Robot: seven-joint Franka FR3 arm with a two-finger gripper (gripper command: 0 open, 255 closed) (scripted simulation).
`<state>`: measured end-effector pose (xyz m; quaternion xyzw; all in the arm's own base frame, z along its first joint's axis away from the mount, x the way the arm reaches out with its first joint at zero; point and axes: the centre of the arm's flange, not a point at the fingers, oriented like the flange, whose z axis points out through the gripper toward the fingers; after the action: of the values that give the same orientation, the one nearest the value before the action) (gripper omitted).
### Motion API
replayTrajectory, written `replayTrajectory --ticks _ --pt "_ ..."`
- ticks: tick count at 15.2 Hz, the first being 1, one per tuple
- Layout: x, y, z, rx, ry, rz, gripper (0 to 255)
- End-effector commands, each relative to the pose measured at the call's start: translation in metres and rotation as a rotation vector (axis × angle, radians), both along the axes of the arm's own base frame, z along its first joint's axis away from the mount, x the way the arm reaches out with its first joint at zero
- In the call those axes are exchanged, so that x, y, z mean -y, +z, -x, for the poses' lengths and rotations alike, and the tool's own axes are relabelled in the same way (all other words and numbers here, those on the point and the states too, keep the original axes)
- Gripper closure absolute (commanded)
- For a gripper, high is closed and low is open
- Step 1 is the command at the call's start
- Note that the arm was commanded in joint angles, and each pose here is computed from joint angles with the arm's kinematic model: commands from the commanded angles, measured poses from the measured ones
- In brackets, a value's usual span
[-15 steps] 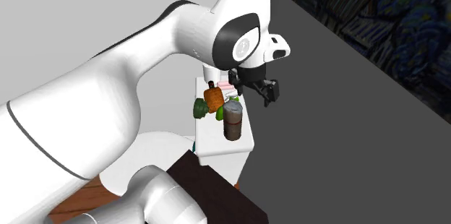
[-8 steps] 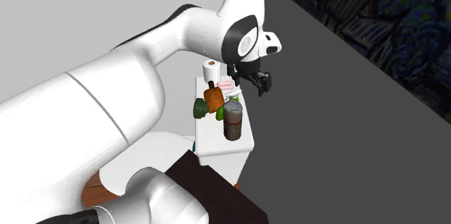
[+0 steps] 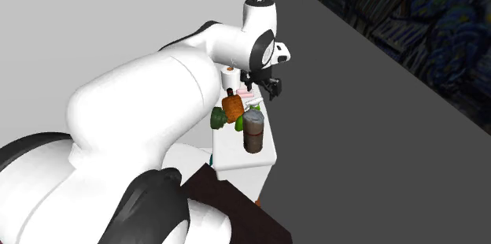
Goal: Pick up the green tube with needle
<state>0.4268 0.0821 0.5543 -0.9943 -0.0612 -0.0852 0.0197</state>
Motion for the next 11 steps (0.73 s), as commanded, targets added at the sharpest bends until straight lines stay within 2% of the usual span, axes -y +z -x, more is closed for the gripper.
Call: replayTrajectory --ticks 1,11 --pt "-0.018 -0.032 -0.027 -0.040 0.331 0.054 0" --pt "-0.116 -0.102 -0.075 -0.077 0.576 0.028 0"
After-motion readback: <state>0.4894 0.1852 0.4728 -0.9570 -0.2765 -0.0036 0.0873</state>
